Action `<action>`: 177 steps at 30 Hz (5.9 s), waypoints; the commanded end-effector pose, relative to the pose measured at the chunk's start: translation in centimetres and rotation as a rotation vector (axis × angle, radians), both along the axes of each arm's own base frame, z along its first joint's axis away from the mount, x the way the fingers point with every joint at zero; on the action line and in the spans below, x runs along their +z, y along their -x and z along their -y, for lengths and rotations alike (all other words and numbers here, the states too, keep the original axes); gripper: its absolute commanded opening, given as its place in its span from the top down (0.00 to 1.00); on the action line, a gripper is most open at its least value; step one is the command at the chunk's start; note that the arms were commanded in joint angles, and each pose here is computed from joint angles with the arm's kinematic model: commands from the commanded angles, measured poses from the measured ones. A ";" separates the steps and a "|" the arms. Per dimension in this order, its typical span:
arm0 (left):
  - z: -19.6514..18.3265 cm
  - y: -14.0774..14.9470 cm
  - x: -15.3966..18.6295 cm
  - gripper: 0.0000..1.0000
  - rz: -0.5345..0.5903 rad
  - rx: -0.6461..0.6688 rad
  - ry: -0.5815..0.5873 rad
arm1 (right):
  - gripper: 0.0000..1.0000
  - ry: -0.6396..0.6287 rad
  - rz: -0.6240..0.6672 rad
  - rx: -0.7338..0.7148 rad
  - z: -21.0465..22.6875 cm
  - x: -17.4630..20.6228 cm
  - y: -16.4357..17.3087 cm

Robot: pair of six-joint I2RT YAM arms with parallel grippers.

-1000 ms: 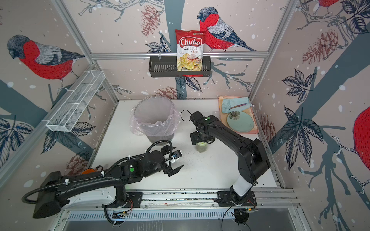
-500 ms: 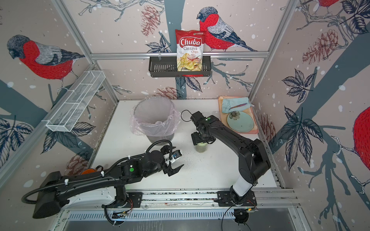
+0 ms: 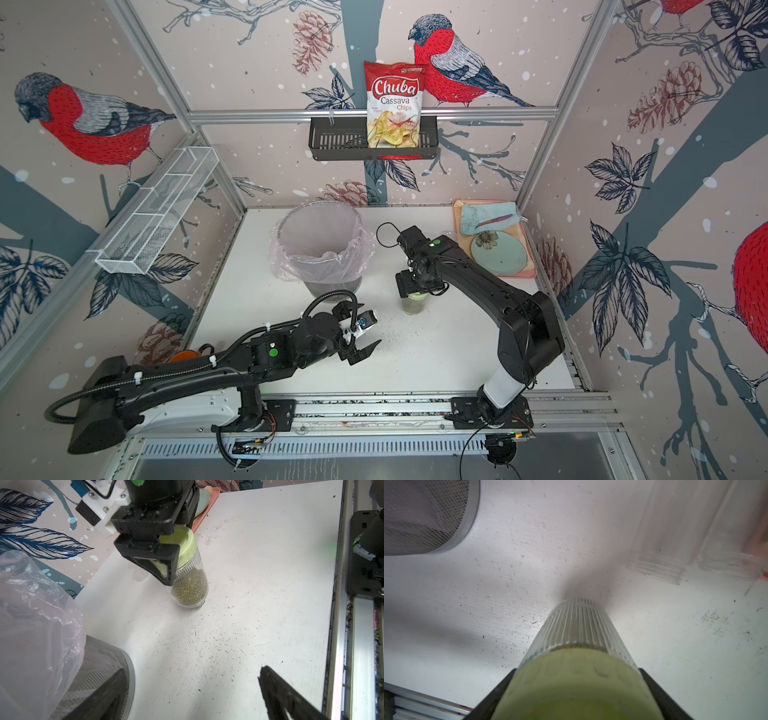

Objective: Empty moldy mung beans from jars
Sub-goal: Pick up the jar from the center of the board, then unscrew the lid from the jar.

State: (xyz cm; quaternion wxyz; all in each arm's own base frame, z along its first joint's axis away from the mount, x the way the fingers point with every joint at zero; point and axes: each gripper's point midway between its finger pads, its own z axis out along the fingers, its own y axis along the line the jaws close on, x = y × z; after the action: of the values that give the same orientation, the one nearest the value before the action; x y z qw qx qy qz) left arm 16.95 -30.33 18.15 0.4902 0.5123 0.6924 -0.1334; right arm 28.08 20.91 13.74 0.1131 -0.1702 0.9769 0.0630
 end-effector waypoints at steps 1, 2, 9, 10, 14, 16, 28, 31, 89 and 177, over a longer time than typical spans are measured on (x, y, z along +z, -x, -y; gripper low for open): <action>0.5 -0.6 1.7 0.03 0.034 0.022 0.053 | 0.51 -0.044 0.006 -0.003 -0.4 1.5 0.2; 0.6 -0.7 1.9 0.03 0.036 0.020 0.056 | 0.51 -0.056 0.008 -0.002 -0.5 2.0 0.2; 2.2 0.1 2.7 0.03 0.005 -0.047 0.084 | 0.52 -0.146 0.026 0.004 -0.8 5.9 1.0; 2.5 0.1 2.8 0.03 -0.001 -0.053 0.087 | 0.52 -0.160 0.021 0.006 -0.9 6.3 1.3; 3.9 0.3 2.9 0.03 -0.024 -0.087 0.092 | 0.52 -0.215 -0.012 0.020 -1.6 7.3 2.7; 4.3 0.0 3.1 0.03 -0.015 -0.083 0.088 | 0.53 -0.235 -0.021 0.029 -1.8 7.8 3.2; 4.9 -4.5 5.5 0.03 0.103 0.148 0.201 | 0.54 -0.344 -0.039 0.054 -2.4 10.8 5.2; 5.7 -4.9 5.8 0.03 0.092 0.158 0.230 | 0.54 -0.367 -0.031 0.057 -2.5 11.5 5.3; 1.2 -4.1 9.5 0.03 -0.179 -0.366 0.166 | 0.57 -0.667 0.268 0.537 -8.2 18.7 8.2; 1.4 -5.2 11.3 1.00 -0.103 -0.348 0.193 | 0.41 -0.757 0.256 0.584 -9.8 20.3 10.3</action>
State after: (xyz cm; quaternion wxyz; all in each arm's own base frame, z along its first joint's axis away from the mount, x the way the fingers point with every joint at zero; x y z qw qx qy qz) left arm 20.95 -31.54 27.70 0.4252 0.5731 0.6195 -0.3272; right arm 18.44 29.92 32.43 0.2560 -0.3883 0.7974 0.3845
